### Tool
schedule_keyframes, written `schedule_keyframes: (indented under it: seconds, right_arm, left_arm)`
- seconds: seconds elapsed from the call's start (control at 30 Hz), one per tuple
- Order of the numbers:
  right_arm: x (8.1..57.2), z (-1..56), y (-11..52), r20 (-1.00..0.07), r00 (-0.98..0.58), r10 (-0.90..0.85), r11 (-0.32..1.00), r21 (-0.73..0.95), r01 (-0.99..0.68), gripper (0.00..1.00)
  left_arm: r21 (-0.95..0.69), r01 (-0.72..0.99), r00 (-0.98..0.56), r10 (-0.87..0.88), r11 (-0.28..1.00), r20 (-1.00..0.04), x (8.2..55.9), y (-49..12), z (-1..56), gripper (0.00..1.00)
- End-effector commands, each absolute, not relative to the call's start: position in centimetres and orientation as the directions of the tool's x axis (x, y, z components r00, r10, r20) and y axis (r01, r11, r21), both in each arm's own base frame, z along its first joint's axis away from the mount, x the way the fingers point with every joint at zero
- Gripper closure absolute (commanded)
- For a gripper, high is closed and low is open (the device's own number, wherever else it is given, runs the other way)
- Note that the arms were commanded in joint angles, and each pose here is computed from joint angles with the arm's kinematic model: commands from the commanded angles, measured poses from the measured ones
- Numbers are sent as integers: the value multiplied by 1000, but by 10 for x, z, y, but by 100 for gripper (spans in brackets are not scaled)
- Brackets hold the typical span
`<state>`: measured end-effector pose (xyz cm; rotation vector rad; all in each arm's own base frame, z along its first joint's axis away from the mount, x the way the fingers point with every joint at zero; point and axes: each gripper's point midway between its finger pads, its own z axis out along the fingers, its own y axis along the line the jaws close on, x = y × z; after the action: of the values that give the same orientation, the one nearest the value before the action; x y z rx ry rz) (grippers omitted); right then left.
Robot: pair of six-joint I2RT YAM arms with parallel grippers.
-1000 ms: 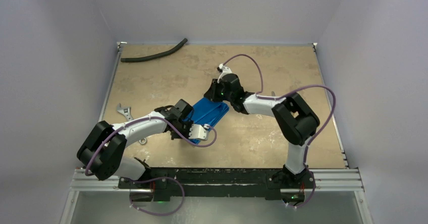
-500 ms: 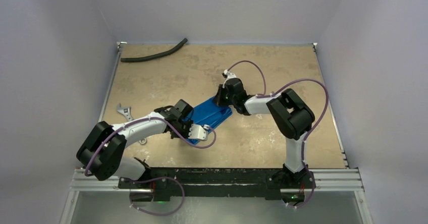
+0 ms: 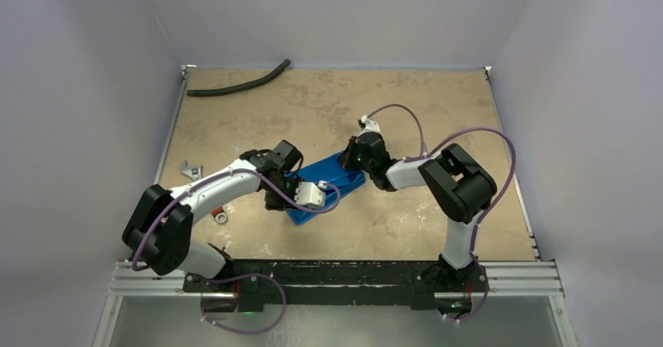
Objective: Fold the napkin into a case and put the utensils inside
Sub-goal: Smooth out the 2/3-rectangle-folded napkin at the center of the board.
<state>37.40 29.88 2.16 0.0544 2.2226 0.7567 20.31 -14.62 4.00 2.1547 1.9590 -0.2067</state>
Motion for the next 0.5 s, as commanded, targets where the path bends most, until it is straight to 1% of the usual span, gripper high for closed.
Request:
schedule_keyframes:
  seconds: [0.0,0.07,0.17,0.27,0.33,0.47]
  right_arm:
    - [356,-3,253,-622,-699,352,878,478,17,100]
    - [354,3,245,-638,-672,375,878,478,36,100]
    - [343,7,237,-632,-659,408,864,500,55,100]
    - [337,10,233,-626,-656,422,858,509,66,100]
    - [333,10,232,-620,-659,426,855,515,68,100]
    - [327,13,229,-613,-654,443,846,528,78,100]
  left_arm:
    - [17,999,32,938,-28,-344,202,-162,75,61]
    - [-2,1000,6,927,-7,-374,204,-169,84,61]
    - [-40,999,-25,909,9,-415,205,-178,95,61]
    - [-76,997,-46,905,15,-423,202,-181,93,61]
    - [-76,995,-98,900,72,-425,207,-183,88,62]
    - [13,967,-219,857,255,-466,246,-195,83,73]
